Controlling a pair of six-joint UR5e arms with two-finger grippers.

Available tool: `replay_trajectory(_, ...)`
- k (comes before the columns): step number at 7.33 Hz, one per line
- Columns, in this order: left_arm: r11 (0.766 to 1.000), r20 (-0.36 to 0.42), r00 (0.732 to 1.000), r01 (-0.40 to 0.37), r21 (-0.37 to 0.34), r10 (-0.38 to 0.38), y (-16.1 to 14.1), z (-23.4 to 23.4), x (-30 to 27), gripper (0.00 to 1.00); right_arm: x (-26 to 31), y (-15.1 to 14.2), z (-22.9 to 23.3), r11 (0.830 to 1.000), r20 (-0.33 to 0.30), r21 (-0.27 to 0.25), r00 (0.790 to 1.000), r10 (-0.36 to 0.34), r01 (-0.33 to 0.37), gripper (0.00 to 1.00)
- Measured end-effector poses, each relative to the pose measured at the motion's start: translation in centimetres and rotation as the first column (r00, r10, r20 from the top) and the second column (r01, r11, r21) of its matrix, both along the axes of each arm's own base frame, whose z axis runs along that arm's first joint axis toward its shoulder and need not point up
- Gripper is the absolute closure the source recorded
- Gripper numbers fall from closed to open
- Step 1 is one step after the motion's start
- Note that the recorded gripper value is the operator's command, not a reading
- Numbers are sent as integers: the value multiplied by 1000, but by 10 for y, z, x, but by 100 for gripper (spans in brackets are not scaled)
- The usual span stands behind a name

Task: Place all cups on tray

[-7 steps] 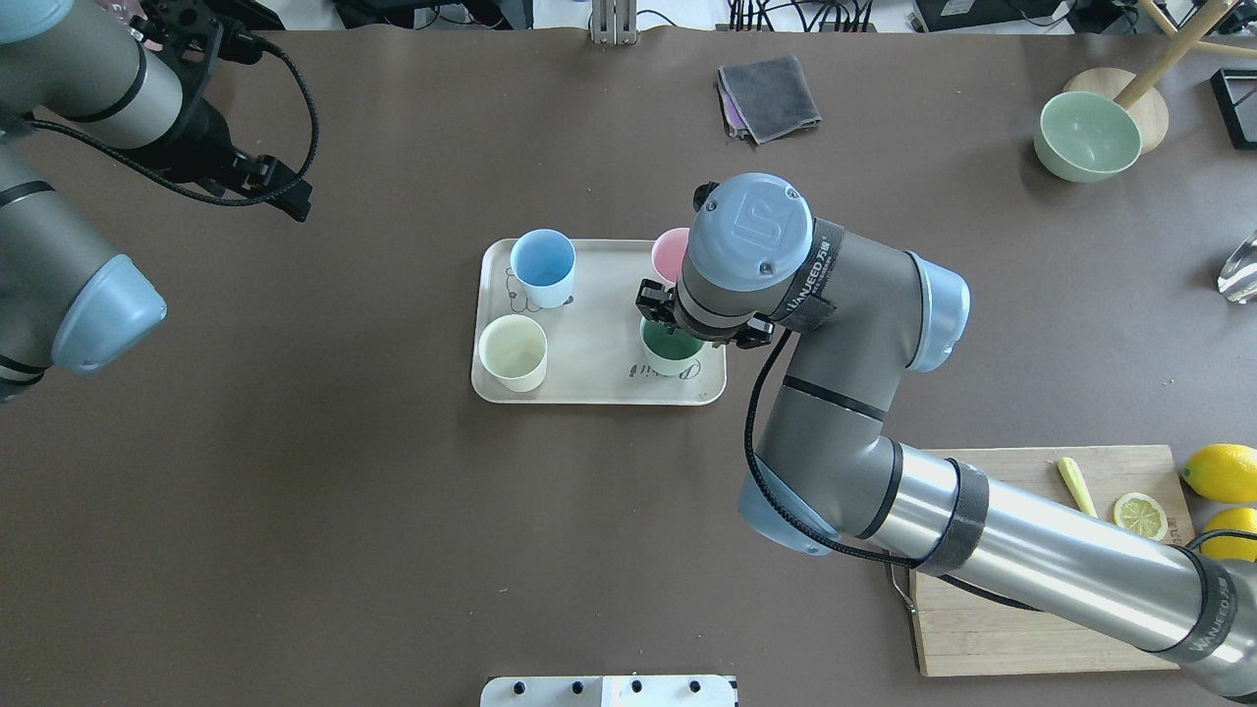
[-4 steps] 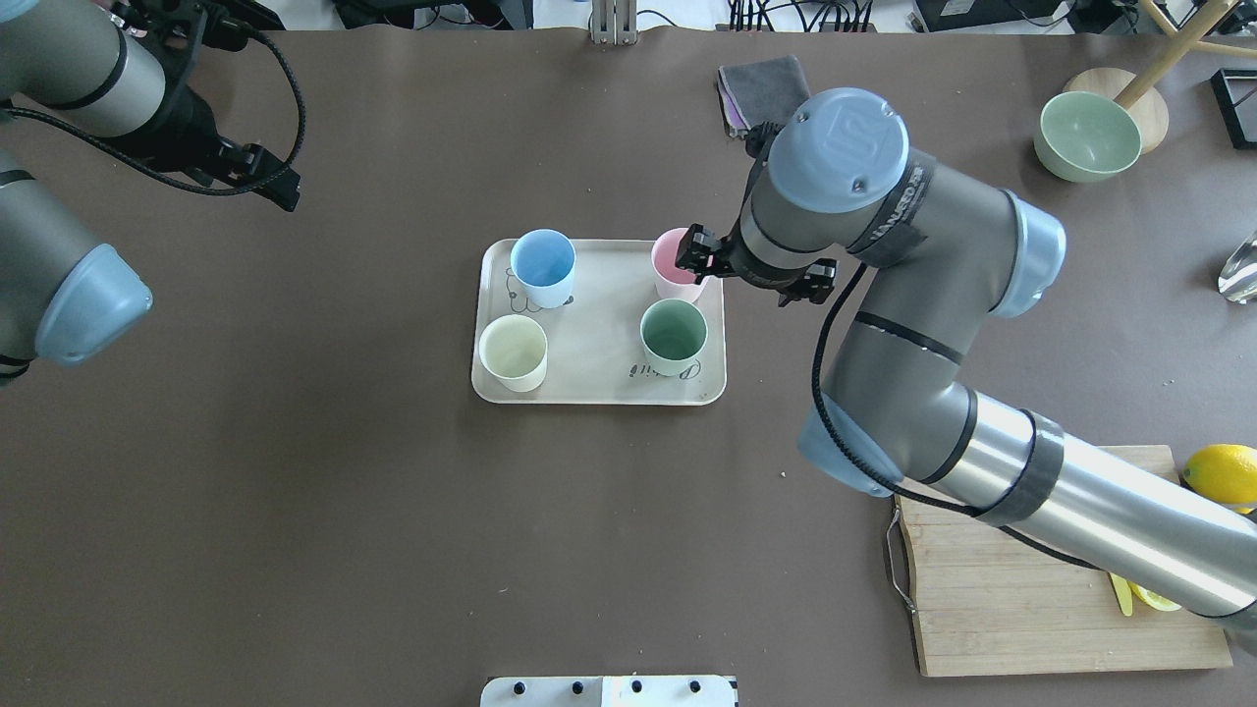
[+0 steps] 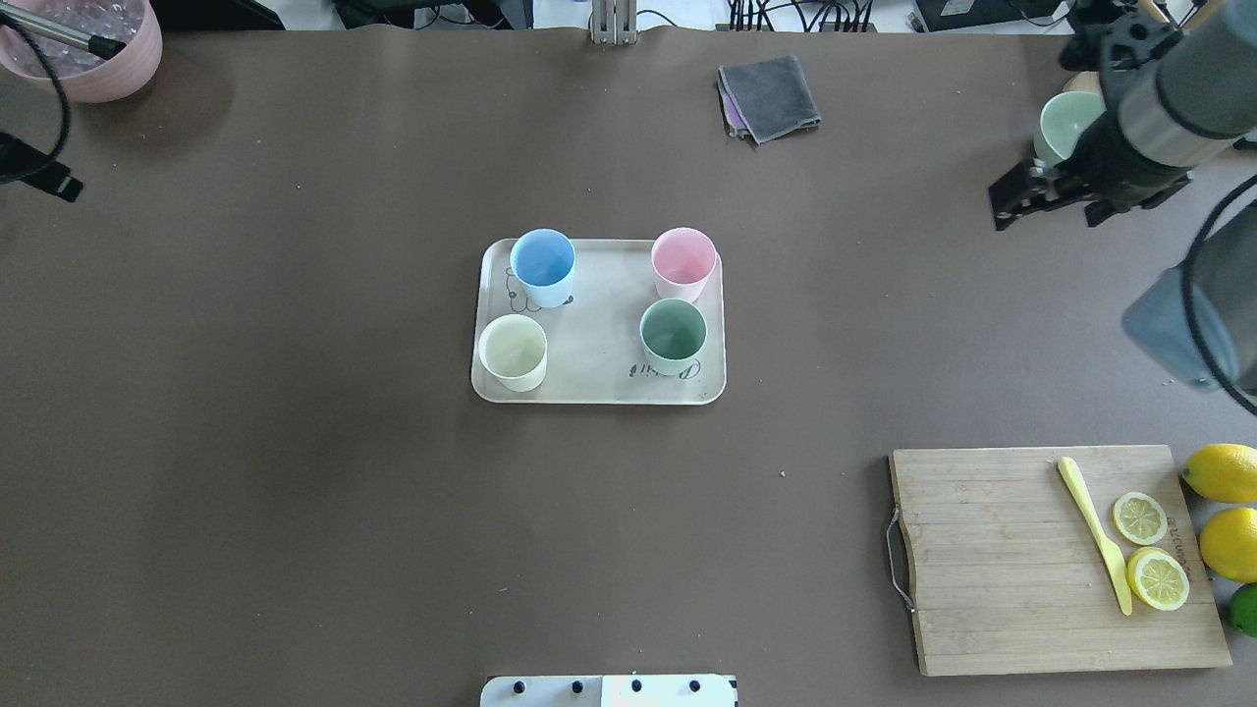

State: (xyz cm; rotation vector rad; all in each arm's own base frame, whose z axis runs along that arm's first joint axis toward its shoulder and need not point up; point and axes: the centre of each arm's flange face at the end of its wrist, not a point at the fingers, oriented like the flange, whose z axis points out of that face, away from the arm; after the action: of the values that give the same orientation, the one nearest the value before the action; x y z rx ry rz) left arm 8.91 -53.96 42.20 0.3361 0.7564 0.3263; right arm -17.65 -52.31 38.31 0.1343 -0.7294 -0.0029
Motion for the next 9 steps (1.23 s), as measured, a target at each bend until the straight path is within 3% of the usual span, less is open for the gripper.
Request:
replay_trajectory(2, 998, -47, 998, -36, -47, 34, 37, 80, -76, 1, 112, 27, 86, 995, 10, 20, 995, -97, 97, 0)
replay_trajectory(4, 986, -42, 999, -34, -162, 28, 85, 160, -106, 1, 183, 78, 172, 987, -10, 3, 987, -160, 160, 0)
replay_trajectory(6, 968, -37, 999, -12, -249, 3, 109, 207, -120, 1, 206, 102, 231, 984, 1, -88, 988, -152, 152, 0)
replay_trajectory(9, 950, -26, 994, 93, -298, -106, 132, 232, -165, 1, 216, 106, 244, 985, 46, -117, 991, -125, 130, 0)
